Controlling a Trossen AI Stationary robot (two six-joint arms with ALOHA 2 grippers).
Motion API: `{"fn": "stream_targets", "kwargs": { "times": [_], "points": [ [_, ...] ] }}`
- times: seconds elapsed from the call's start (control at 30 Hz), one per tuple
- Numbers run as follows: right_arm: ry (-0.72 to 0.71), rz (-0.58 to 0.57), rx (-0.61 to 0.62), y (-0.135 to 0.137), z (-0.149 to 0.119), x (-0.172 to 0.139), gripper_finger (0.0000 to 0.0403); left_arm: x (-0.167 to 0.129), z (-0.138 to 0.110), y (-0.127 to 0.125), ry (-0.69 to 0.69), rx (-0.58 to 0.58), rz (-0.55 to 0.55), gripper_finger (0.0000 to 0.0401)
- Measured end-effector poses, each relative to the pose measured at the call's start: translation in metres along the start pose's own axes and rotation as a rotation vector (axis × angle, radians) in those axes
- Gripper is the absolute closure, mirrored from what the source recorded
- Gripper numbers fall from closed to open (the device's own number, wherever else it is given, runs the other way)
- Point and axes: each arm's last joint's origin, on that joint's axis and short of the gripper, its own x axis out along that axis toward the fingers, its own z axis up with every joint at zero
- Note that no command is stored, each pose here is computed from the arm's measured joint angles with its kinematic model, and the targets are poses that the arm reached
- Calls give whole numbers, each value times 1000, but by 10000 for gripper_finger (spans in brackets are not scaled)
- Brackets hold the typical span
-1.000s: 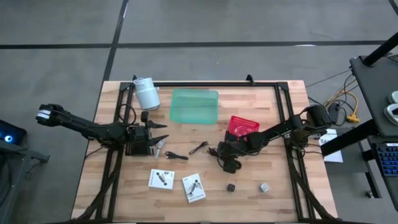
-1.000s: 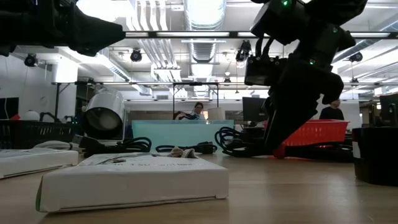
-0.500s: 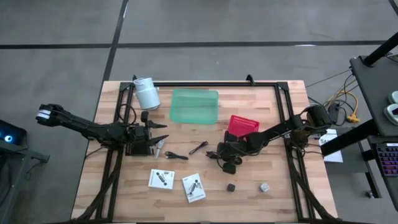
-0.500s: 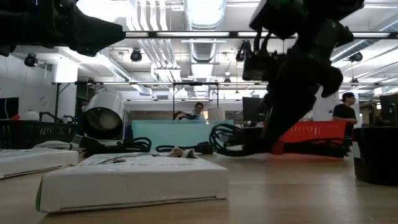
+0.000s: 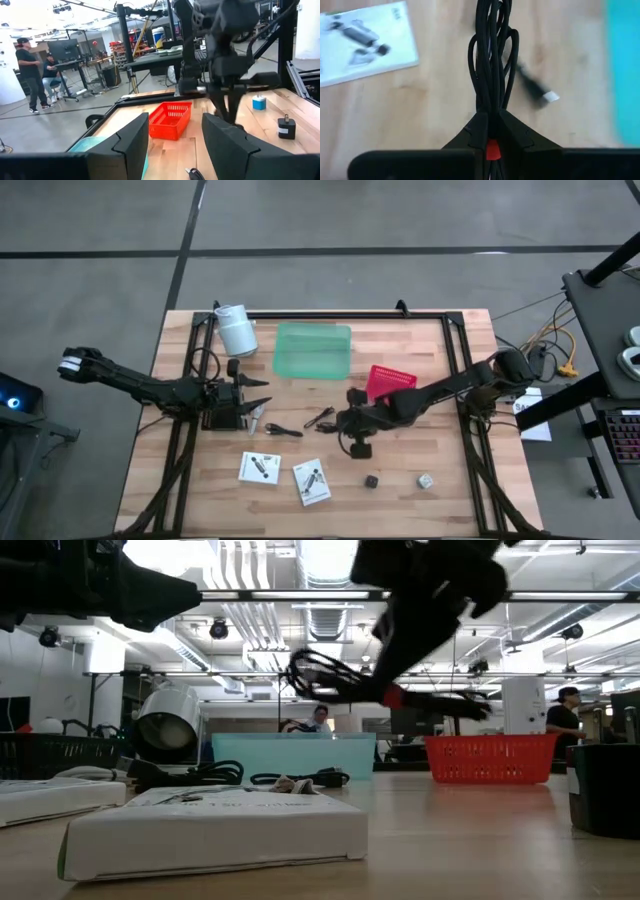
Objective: Pick and place items into bin
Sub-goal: Put the right black charger cable into the blue bin
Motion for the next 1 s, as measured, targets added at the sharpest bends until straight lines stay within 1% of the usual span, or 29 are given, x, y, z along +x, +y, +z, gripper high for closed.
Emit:
{"fn": "stream_targets", "kwargs": {
  "times": [0.07,0.23,0.37,0.5,0.6,0.73,1.0],
  "points": [
    [-24,-48,-46,-4,9,-5,385,0,0,0,0,0,0,232],
    [-68,-108,-121,-23,25,-12,385,0,0,0,1,0,0,232],
    [-71,-153,-141,-48,32,-13,385,0,-1,0,2,1,0,232],
    [-70,-196,-130,-77,35,-12,385,0,-2,0,4,2,-1,232],
    [-77,-163,-124,-99,35,-11,385,-1,-2,0,4,7,-1,232],
    [-151,-103,-115,-126,38,-11,385,-1,-2,0,3,8,-1,232],
    [-242,-138,-98,-180,35,-16,385,0,-2,0,3,10,-1,232]
  ]
}}
